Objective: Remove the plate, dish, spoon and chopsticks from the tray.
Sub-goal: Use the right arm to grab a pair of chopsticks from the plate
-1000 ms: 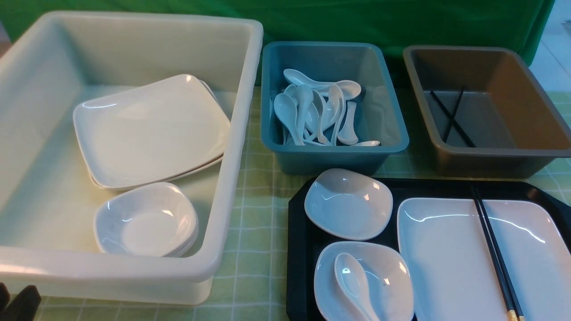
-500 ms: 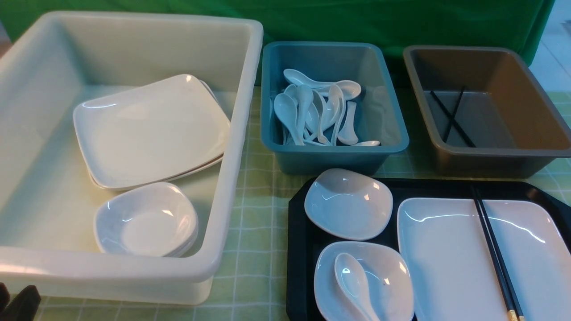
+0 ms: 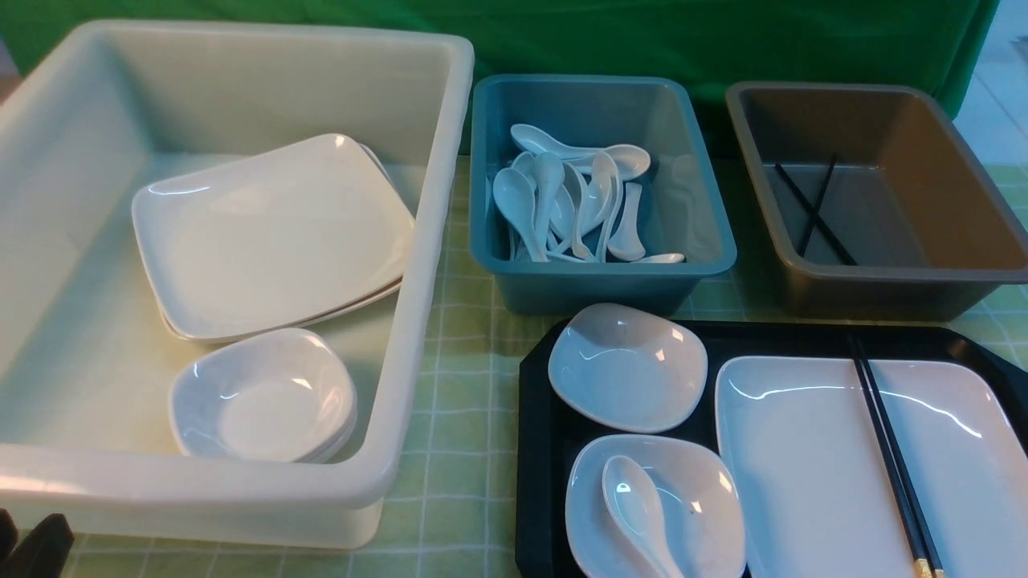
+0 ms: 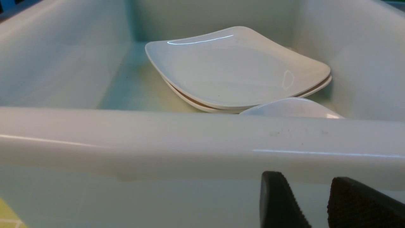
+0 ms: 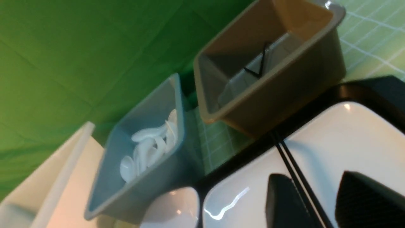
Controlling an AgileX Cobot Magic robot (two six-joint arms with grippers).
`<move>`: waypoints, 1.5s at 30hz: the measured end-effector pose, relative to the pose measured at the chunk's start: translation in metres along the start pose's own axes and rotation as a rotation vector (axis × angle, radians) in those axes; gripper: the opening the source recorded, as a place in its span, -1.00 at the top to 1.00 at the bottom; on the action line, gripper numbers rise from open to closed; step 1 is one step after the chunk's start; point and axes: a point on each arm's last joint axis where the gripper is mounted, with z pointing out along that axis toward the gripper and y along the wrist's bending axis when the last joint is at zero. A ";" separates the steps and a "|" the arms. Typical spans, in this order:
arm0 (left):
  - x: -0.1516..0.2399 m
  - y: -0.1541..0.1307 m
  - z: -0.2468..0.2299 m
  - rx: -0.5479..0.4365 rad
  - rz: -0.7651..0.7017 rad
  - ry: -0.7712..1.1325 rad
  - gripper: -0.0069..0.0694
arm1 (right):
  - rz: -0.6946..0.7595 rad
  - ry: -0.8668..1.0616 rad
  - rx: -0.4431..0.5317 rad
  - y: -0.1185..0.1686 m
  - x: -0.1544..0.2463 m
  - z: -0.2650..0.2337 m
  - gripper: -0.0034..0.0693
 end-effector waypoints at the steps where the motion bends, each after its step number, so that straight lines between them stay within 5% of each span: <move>1: 0.000 0.000 0.000 0.000 0.000 0.000 0.23 | -0.008 -0.015 -0.018 0.002 -0.001 0.000 0.24; 7: 0.000 0.000 0.000 0.000 0.000 0.000 0.23 | -0.212 -0.036 -0.065 0.048 -0.044 -0.005 0.35; 11: 0.000 0.000 0.000 0.000 0.000 0.000 0.23 | -0.504 0.279 0.147 0.075 -0.070 0.014 0.80; 14: 0.000 0.000 0.000 0.000 0.000 0.000 0.23 | -0.528 0.601 0.328 0.068 -0.062 0.042 0.83; 19: 0.000 0.000 0.000 0.000 0.000 0.000 0.23 | -0.534 1.018 0.502 0.040 -0.029 0.089 0.55; 20: 0.000 0.000 0.000 0.000 0.001 0.000 0.23 | -0.535 1.029 0.505 0.039 -0.028 0.091 0.53; 24: 0.000 0.000 0.000 0.000 0.000 0.000 0.23 | -0.576 1.182 0.527 0.030 -0.010 0.133 -0.06; 27: 0.000 0.000 0.000 0.000 0.000 0.000 0.23 | -0.604 1.196 0.503 0.029 -0.001 0.155 -0.27; 45: 0.000 0.000 0.000 0.000 0.000 0.000 0.23 | -0.672 1.380 0.524 -0.006 0.060 0.197 -0.31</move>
